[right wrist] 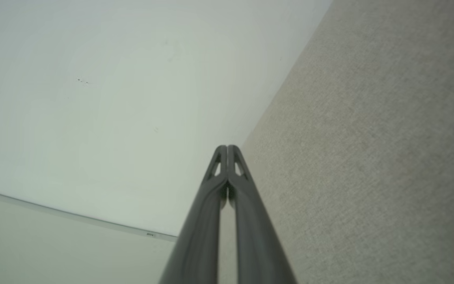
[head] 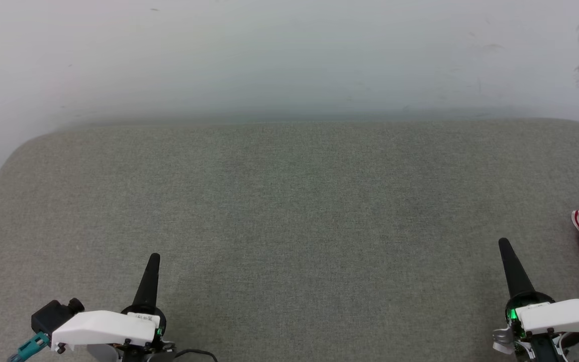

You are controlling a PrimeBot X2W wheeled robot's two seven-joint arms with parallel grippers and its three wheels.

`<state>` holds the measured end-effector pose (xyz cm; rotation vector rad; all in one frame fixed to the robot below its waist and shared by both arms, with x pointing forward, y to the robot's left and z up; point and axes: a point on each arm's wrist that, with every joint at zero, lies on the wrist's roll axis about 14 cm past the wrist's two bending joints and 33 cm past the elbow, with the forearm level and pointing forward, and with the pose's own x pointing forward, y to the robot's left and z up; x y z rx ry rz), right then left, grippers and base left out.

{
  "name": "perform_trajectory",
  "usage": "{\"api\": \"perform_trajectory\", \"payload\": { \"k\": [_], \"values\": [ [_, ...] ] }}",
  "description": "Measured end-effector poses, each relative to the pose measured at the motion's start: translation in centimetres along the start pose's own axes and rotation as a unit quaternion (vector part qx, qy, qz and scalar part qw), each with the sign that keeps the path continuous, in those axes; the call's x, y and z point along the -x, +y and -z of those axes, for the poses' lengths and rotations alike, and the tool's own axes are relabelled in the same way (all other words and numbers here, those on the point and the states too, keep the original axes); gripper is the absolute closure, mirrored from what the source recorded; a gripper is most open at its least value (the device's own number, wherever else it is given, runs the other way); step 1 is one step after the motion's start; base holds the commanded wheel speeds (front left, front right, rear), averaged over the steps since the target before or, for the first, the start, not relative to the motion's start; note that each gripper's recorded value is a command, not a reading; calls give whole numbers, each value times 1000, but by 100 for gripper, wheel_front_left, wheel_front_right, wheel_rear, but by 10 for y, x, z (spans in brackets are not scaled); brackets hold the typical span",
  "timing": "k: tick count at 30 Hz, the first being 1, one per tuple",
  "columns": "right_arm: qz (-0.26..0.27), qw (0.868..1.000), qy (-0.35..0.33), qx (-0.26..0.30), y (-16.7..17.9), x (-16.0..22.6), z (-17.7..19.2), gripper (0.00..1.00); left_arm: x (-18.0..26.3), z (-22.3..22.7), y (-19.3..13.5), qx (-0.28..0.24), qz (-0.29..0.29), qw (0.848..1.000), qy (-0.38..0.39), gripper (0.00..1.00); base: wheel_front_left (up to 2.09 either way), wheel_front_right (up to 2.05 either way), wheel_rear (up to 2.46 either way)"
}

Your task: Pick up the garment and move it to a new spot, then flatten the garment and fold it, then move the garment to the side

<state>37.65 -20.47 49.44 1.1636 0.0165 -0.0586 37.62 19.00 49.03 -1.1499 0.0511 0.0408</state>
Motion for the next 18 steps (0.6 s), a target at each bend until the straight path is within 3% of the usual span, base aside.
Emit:
{"api": "perform_trajectory", "payload": {
  "k": [18],
  "values": [
    [-6, 996, 6, -87, 4, -4, 0, 100, -4, -6, -2, 90, 6, 996, -1, 100, 0, 0, 0]
  ]
}}
